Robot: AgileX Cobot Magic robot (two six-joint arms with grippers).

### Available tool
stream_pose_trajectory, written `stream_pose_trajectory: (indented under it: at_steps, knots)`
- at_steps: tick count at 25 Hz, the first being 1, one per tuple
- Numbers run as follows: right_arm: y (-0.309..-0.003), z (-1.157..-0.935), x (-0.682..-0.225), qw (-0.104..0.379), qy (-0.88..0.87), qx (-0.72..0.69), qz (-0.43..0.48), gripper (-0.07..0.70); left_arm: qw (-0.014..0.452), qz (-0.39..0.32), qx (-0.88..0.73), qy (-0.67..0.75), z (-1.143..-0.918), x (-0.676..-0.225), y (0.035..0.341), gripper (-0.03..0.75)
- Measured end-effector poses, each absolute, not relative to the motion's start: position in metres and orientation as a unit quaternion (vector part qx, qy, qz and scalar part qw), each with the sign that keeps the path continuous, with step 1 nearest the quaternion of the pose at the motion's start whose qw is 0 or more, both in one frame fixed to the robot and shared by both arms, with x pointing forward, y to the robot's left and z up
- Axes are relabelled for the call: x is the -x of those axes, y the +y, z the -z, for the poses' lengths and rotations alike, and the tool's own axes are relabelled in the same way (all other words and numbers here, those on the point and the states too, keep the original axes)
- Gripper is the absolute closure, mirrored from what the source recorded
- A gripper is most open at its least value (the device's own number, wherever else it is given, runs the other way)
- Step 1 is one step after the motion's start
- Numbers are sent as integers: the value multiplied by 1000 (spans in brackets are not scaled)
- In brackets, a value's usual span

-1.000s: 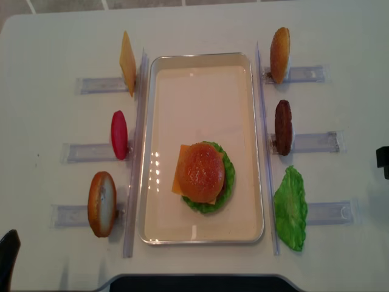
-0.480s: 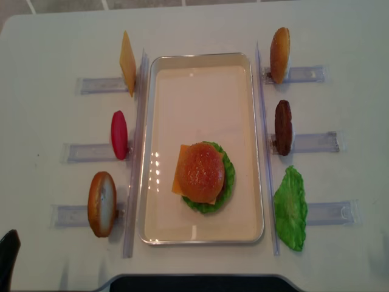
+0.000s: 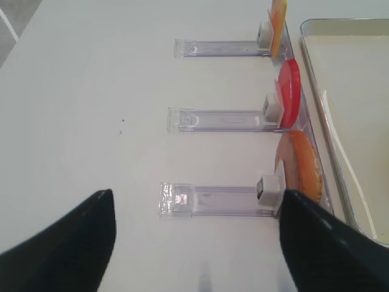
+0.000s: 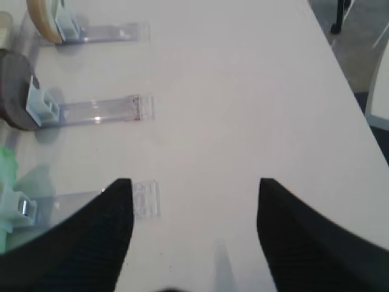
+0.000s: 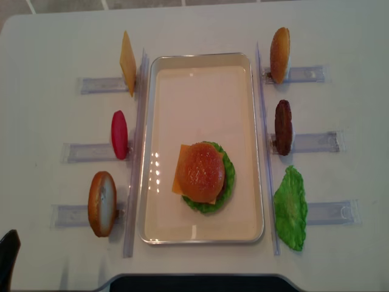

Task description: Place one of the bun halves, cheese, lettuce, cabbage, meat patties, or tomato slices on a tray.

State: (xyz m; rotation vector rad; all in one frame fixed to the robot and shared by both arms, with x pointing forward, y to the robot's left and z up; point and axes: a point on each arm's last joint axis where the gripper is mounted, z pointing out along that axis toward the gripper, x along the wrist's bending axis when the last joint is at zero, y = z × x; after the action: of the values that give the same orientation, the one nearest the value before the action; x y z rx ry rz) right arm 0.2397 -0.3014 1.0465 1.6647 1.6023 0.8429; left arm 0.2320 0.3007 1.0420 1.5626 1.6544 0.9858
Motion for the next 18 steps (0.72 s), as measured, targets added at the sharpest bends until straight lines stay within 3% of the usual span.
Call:
stream_pose_trajectory:
  at_steps: [3, 18]
  knots:
    - [-301, -1046, -231, 353, 604, -628, -342, 178, 325, -376, -596, 631, -1042, -232, 301, 73]
    - [-301, -1046, -230, 354, 603, -627, -343, 178, 325, -376, -596, 631, -1042, -232, 301, 73]
